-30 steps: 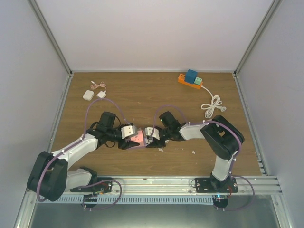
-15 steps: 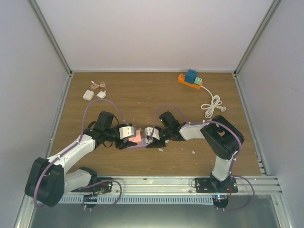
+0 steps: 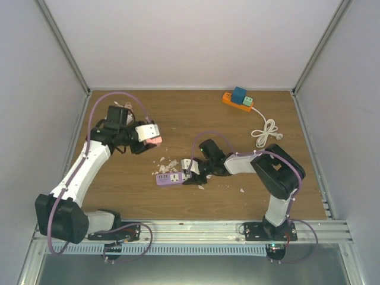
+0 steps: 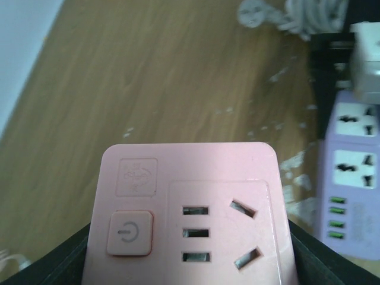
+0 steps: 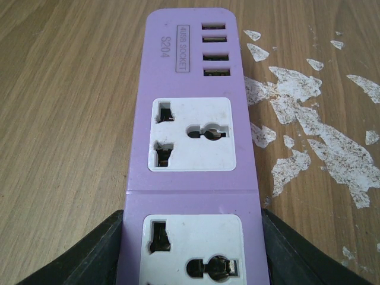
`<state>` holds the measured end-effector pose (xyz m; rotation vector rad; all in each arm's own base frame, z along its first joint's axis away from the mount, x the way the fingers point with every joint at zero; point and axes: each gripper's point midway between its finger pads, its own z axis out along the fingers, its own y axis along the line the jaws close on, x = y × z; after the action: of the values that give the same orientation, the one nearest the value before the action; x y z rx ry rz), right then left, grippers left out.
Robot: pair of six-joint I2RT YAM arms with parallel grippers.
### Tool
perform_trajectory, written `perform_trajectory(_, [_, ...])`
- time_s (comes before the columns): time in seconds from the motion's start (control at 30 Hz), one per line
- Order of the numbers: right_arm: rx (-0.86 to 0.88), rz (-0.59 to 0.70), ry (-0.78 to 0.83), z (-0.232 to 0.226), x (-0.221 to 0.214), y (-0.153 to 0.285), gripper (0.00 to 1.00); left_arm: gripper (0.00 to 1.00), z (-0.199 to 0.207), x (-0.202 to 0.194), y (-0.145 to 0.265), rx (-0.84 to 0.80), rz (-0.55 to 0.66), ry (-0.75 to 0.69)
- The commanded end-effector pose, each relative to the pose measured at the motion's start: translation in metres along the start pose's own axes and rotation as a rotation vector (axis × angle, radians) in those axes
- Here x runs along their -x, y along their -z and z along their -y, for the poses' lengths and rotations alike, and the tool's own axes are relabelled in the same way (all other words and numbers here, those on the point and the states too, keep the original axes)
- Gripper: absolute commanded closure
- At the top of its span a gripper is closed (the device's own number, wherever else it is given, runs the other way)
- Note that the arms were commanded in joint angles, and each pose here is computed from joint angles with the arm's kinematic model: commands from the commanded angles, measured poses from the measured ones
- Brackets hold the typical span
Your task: Pull the plug off the socket
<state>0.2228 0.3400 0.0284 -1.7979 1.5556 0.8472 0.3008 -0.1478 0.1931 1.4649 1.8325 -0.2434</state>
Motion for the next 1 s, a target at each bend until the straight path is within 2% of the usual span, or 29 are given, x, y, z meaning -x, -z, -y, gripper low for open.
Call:
perform_trajectory(0.0, [0.004, -0.044, -0.035, 0.0, -0.012, -0.001, 0.46, 0.59, -0.034, -0.002, 0.03, 0.047, -0.133, -0.073])
perform_trajectory(0.27, [0.011, -0.042, -0.037, 0.0, -0.01, 0.0, 0.35, 0.59, -0.072, -0.022, 0.056, 0.061, -0.358, -0.17])
perform_trajectory(0.47, [0.005, -0.033, -0.03, 0.001, -0.006, 0.003, 0.3, 0.59, -0.096, -0.065, 0.062, 0.023, -0.592, -0.288])
perform_trajectory(0.77, [0.002, -0.027, -0.028, 0.003, -0.004, 0.006, 0.29, 0.59, -0.139, -0.139, 0.072, -0.042, -0.913, -0.39])
perform_trajectory(0.97, [0.009, -0.022, -0.032, 0.002, -0.003, 0.007, 0.29, 0.58, -0.16, -0.167, 0.074, -0.093, -1.007, -0.411])
